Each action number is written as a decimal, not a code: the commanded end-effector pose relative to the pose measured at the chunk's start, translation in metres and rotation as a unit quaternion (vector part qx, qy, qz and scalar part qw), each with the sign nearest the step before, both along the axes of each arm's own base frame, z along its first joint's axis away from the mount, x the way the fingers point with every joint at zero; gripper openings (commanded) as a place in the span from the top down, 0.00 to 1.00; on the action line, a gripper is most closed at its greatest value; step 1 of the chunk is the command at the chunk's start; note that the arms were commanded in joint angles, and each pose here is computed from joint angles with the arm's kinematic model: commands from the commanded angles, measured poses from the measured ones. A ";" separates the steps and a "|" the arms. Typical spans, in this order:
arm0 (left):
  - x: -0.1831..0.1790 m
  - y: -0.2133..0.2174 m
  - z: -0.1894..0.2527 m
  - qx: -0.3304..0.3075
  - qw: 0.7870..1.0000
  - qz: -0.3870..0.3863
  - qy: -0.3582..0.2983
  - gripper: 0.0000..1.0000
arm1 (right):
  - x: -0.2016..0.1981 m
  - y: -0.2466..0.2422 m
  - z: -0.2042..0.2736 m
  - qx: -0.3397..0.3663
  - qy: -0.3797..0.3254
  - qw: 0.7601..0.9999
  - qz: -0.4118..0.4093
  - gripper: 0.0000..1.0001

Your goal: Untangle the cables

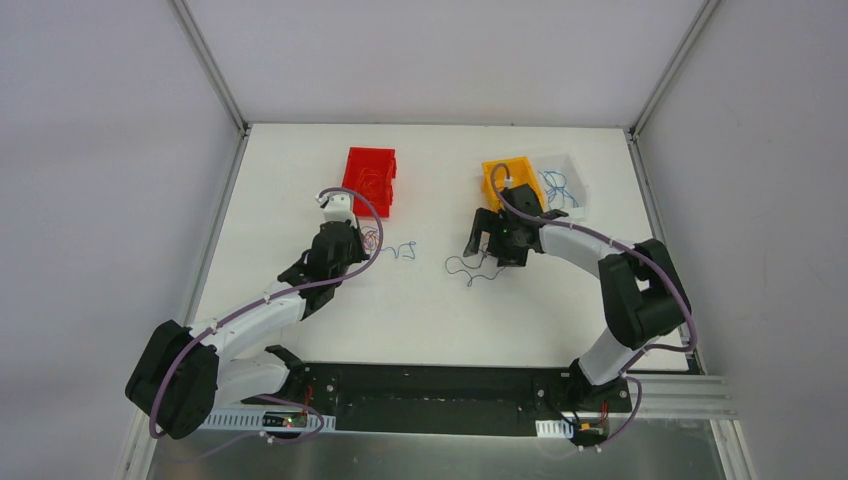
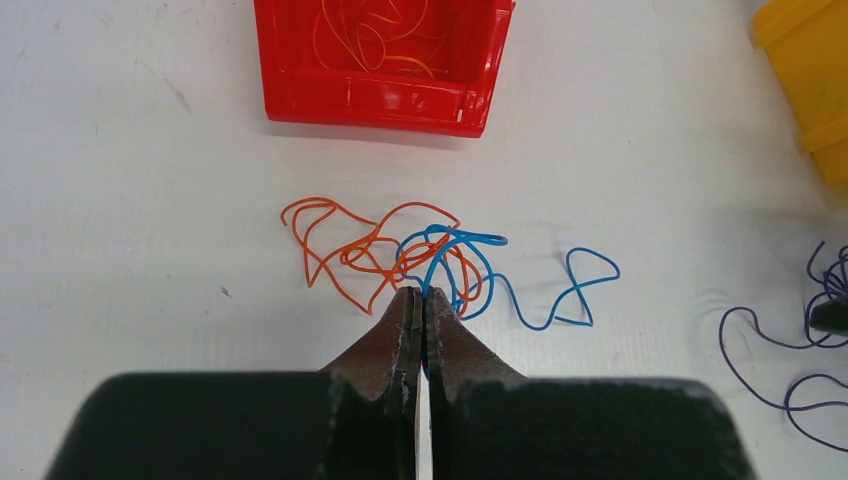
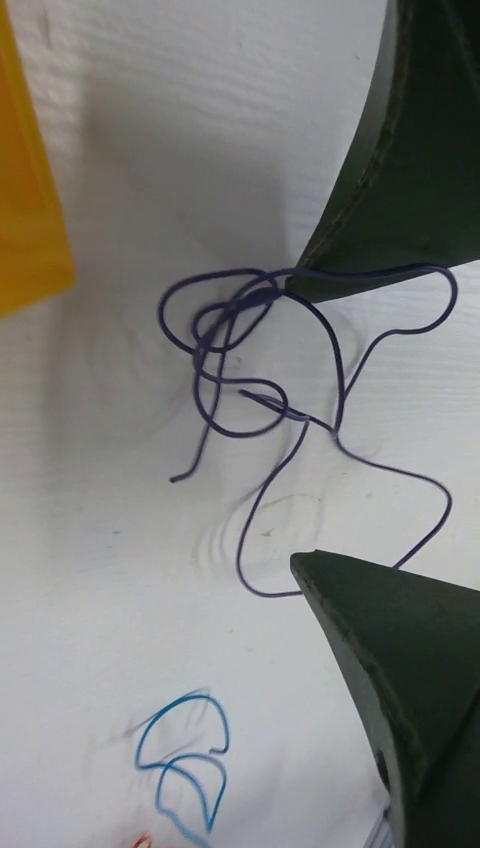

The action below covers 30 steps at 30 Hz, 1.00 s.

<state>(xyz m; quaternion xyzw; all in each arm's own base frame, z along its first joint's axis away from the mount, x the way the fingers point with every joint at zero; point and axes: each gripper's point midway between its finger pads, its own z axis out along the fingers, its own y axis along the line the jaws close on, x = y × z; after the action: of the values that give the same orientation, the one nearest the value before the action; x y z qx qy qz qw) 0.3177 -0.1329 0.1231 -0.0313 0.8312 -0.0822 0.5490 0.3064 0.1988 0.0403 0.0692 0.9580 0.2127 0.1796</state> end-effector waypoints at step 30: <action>0.006 -0.005 0.019 -0.002 1.000 -0.010 -0.021 1.00 | 0.010 -0.009 0.013 -0.291 -0.093 0.951 0.047 1.00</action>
<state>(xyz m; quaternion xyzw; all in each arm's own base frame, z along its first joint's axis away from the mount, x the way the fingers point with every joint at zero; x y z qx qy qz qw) 0.3177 -0.1328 0.1228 -0.0299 0.8315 -0.0811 0.5487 0.3059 0.1887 0.0234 -0.0677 0.9674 -0.0727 0.2330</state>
